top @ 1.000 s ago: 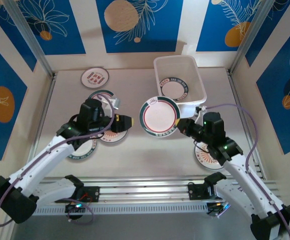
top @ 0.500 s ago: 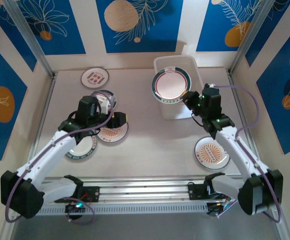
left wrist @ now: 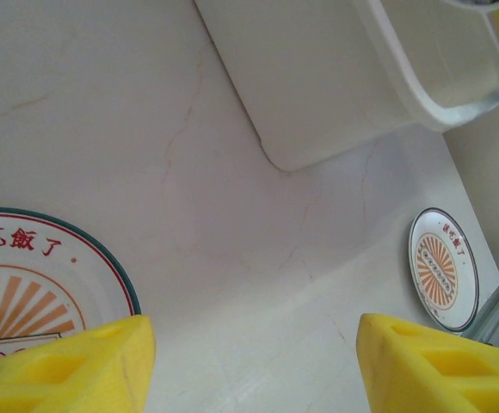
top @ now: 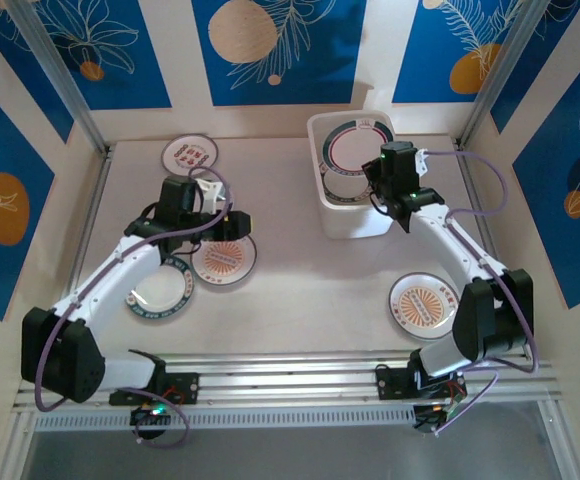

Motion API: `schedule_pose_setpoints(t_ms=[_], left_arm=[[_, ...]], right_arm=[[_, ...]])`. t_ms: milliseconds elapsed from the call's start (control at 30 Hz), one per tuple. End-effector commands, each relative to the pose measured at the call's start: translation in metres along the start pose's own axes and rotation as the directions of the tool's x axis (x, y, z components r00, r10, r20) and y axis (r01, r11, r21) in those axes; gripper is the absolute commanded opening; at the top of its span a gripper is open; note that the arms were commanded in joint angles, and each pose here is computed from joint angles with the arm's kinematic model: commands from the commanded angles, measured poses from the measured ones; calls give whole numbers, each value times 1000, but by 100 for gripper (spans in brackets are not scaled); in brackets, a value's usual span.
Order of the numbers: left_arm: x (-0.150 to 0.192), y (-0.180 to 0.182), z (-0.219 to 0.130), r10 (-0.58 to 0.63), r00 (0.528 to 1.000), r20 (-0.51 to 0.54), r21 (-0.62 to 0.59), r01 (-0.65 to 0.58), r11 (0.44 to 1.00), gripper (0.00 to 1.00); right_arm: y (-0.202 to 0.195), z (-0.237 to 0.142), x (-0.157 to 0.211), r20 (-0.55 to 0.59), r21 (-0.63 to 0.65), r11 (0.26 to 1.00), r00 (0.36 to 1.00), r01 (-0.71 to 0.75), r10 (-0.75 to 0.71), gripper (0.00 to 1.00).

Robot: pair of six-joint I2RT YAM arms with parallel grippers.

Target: Place the plates into the plastic bin on the countertop

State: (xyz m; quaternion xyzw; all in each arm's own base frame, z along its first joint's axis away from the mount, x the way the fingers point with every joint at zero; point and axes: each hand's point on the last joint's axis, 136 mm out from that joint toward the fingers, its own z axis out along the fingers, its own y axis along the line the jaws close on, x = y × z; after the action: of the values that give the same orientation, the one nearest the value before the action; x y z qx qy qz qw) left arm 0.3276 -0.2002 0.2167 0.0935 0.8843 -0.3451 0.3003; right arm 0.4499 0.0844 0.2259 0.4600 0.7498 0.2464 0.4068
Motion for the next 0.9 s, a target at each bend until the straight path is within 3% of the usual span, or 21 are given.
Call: schedule_pose_setpoints(t_ms=[0,867], left_arm=[[-8,-1,-9,25,1000,-11,4,-25,1000,64],[-24,10,-25,-1,1000,-13,-83,0,997,64]], right_arm=[[5,2,-10,63,27,997,996,-66,64,0],[-18,72,15,36,284,955,996,-89,82,0]])
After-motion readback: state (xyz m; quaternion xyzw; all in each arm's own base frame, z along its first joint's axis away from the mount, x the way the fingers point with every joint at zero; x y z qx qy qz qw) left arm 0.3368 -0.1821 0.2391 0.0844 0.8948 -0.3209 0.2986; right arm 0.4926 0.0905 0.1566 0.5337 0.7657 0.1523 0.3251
